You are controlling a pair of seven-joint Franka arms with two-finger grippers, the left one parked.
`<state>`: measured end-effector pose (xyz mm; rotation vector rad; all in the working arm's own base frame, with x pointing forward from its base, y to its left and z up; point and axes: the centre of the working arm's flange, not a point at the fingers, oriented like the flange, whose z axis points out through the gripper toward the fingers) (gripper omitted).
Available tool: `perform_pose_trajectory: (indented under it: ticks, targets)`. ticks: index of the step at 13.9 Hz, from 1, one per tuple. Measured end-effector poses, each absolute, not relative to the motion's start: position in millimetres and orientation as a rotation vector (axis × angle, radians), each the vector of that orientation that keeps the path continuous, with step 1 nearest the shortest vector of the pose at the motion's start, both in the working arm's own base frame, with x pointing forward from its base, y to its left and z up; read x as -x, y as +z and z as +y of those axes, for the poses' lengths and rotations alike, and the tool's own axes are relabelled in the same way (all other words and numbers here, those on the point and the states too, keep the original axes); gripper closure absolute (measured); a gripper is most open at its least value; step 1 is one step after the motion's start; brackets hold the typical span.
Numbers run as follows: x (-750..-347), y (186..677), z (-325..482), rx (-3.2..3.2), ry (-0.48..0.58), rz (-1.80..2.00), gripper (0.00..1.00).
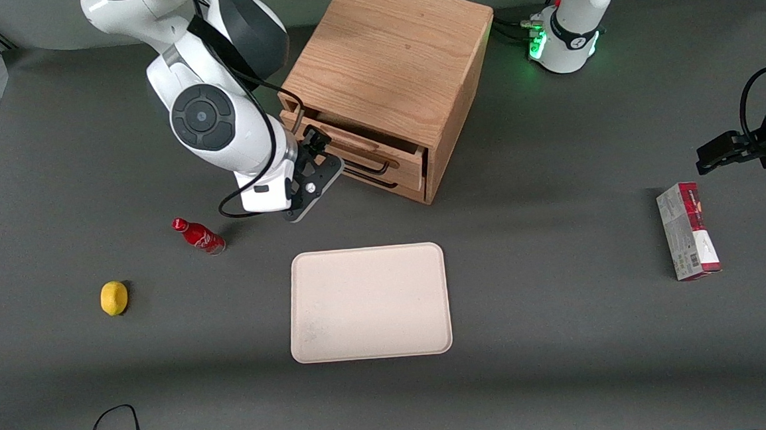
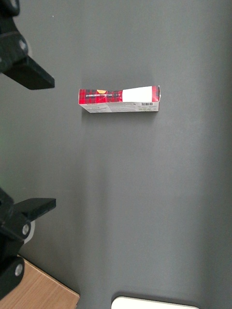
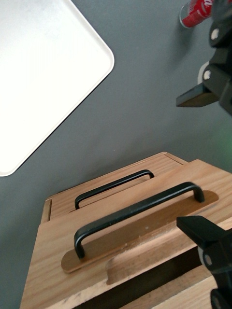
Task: Open upper drawer
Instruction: 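Move the right gripper toward the upper drawer's black handle, then hook the right gripper onto the upper drawer's black handle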
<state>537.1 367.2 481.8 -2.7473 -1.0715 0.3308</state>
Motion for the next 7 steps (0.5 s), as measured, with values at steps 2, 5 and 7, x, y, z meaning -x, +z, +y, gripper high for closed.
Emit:
perform_pose_trajectory:
  ticks: [2,5,7]
  targets:
    - [-538,479,368,2.745,0.333,-1.075,0.0]
    - [-541,471,374,2.74,0.317,-1.082,0.0]
    - [-541,459,384,2.734,0.311,-1.094,0.0]
